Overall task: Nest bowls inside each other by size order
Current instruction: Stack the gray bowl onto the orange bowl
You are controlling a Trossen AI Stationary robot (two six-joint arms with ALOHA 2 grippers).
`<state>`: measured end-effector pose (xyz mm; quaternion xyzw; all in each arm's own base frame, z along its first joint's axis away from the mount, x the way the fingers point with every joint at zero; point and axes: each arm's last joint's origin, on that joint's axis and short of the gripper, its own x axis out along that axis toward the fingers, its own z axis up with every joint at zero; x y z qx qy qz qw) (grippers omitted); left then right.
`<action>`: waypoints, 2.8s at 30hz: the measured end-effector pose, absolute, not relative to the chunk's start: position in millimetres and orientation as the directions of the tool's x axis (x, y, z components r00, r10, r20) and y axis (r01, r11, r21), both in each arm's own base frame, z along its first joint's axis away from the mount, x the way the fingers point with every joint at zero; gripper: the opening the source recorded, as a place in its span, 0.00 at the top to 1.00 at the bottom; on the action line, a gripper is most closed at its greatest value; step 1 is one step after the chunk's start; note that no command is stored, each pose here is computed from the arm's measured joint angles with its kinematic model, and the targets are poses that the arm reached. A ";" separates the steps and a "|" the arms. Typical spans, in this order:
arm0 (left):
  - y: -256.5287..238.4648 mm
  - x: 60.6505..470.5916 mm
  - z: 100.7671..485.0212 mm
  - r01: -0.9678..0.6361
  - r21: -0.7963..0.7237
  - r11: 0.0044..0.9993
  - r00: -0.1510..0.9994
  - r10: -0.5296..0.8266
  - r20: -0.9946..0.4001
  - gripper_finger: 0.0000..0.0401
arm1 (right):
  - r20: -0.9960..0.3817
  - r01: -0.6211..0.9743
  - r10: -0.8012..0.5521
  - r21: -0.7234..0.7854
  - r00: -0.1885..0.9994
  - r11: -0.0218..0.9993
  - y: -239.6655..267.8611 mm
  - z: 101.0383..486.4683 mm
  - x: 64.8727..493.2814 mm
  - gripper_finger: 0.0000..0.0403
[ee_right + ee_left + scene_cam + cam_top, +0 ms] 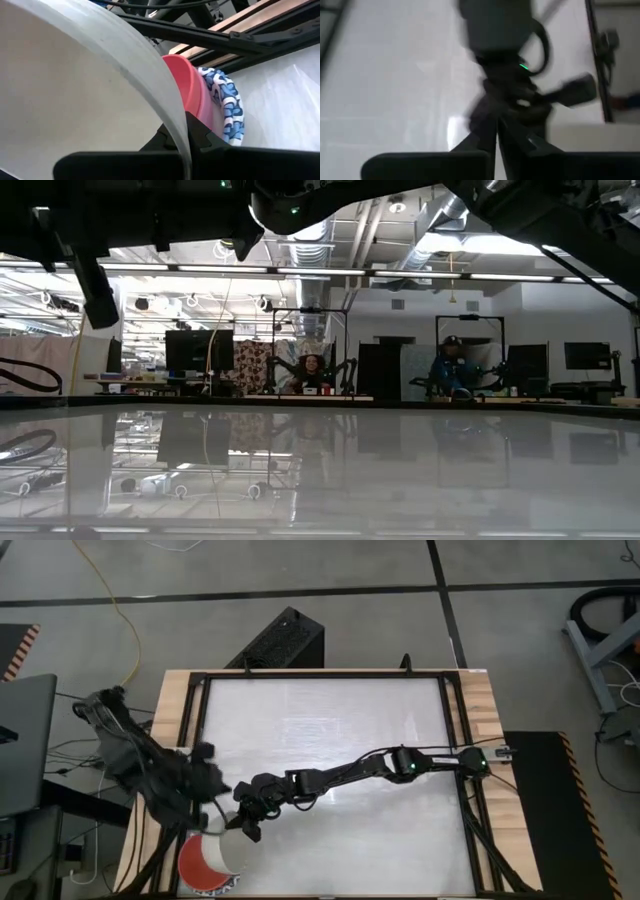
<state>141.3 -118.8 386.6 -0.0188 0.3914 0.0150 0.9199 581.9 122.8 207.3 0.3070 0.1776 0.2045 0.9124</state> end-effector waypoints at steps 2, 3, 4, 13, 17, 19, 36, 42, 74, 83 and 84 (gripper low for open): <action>-130.1 147.9 379.7 -0.012 -0.037 0.999 0.656 -0.020 -0.755 0.99 | -0.199 -0.263 0.481 0.633 0.854 0.728 122.1 207.2 582.1 0.97; -135.5 150.5 377.2 0.001 -0.047 0.999 0.645 -0.036 -0.763 1.00 | -0.199 -0.263 0.481 0.633 0.854 0.728 122.2 207.2 582.1 0.97; -140.4 152.4 375.6 0.013 -0.054 0.998 0.638 -0.049 -0.768 1.00 | -0.199 -0.264 0.482 0.633 0.853 0.727 122.6 207.3 582.0 0.97; -177.1 146.3 401.9 0.063 -0.071 0.996 0.678 -0.095 -0.729 1.00 | -0.200 -0.264 0.482 0.632 0.853 0.728 122.5 207.3 581.9 0.97; -191.4 148.3 397.4 0.082 -0.089 0.993 0.648 -0.121 -0.752 1.00 | -0.199 -0.263 0.479 0.630 0.855 0.731 119.7 207.7 582.5 0.97; -199.1 152.8 389.0 0.106 -0.072 0.992 0.607 -0.122 -0.785 1.00 | -0.199 -0.263 0.479 0.630 0.855 0.731 119.6 207.7 582.5 0.97; -209.7 152.6 375.1 0.030 -0.195 0.980 0.429 -0.188 -0.884 1.00 | -0.139 -0.349 0.516 0.587 0.845 0.731 131.6 213.5 580.8 0.87; -212.3 148.5 374.4 0.024 -0.234 0.972 0.376 -0.226 -0.899 1.00 | -0.115 -0.362 0.513 0.579 0.851 0.731 132.7 216.1 581.0 0.76; -226.6 117.5 371.9 -0.154 -0.327 0.933 0.231 -0.287 -0.929 1.00 | -0.030 -0.457 0.554 0.529 0.832 0.715 135.1 225.6 580.4 0.35; -226.8 117.5 372.0 -0.174 -0.334 0.926 0.226 -0.292 -0.929 1.00 | -0.019 -0.448 0.546 0.548 0.837 0.706 131.2 228.0 581.0 0.33; -226.9 117.3 372.0 -0.176 -0.332 0.927 0.234 -0.288 -0.929 1.00 | -0.019 -0.446 0.545 0.551 0.838 0.706 129.4 229.1 581.1 0.33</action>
